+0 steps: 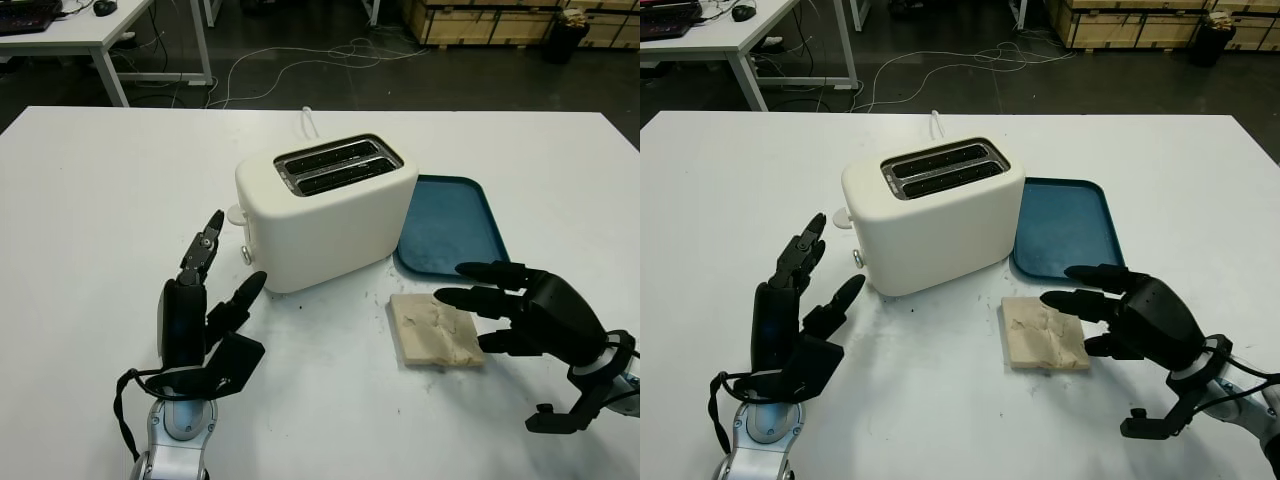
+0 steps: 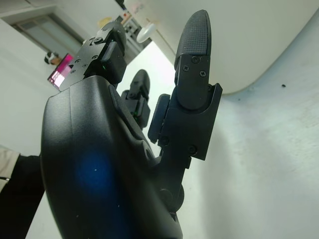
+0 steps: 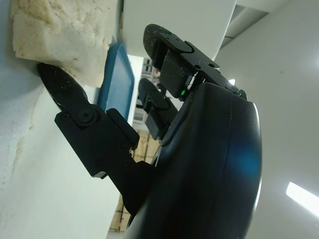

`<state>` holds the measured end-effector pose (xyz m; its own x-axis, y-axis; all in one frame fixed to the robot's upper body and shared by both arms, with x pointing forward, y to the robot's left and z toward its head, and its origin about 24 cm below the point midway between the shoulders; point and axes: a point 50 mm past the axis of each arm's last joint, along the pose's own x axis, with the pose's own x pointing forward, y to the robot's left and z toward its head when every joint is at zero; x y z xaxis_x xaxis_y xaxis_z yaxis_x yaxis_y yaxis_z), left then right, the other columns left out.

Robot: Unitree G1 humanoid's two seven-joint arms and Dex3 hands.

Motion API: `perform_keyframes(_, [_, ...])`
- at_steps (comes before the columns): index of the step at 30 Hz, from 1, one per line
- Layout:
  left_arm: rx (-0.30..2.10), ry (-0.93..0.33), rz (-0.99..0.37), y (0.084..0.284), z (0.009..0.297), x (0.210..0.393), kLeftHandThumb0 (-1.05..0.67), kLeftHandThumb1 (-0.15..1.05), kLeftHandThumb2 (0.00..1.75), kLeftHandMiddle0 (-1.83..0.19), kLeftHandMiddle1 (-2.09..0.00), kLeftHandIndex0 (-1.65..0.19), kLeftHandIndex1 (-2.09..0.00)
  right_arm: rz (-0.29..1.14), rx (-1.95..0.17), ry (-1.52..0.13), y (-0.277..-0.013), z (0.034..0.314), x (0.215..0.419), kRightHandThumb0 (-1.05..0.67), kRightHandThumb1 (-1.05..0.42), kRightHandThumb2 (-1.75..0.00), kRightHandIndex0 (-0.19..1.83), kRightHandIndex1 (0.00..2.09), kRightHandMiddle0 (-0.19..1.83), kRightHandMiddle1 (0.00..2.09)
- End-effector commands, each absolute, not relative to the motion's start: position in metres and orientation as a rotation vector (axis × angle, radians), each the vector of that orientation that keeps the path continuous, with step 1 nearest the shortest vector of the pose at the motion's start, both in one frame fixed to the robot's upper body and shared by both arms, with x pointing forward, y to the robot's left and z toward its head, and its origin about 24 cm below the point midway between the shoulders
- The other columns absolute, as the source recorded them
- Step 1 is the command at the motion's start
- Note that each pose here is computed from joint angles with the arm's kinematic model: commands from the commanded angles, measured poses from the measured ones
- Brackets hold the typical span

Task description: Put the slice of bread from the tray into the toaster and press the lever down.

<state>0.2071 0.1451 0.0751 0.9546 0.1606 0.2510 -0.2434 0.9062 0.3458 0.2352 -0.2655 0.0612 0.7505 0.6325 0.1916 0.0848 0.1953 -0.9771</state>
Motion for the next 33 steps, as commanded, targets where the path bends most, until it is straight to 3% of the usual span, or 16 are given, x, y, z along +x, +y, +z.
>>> perform_keyframes(1, [0.386,-0.229,0.214,0.146,0.077,0.207,-0.65,0.92,0.29,-0.45,-0.01,-0.34,0.00,0.481,-1.376,-0.610,-0.266,0.051,0.233,-0.26,-0.35,0.00,0.69,0.01,0.77,0.01])
perform_keyframes(8, [0.390,-0.237,0.213,0.146,0.078,0.207,-0.65,0.92,0.29,-0.45,-0.01,-0.34,0.00,0.498,-1.403,-0.575,-0.270,0.049,0.236,-0.13,-0.39,-0.01,0.71,0.01,0.85,0.03])
perform_keyframes(16, [0.377,-0.229,0.218,0.145,0.079,0.206,-0.64,0.92,0.28,-0.45,-0.01,-0.34,0.00,0.518,-1.454,-0.681,-0.257,0.046,0.243,0.14,-0.50,-0.01,0.95,0.08,1.16,0.06])
perform_keyframes(23, [0.396,-0.234,0.222,0.144,0.080,0.205,-0.65,0.92,0.28,-0.46,-0.01,-0.34,0.00,0.621,-1.519,-0.738,-0.249,0.049,0.253,0.23,-0.48,0.00,1.15,0.08,1.35,0.04])
perform_keyframes(33, [0.374,-0.230,0.229,0.141,0.079,0.204,-0.64,0.92,0.27,-0.45,-0.01,-0.34,0.00,0.723,-1.532,-0.697,-0.250,0.051,0.257,0.22,-0.45,0.00,1.23,0.05,1.38,0.02])
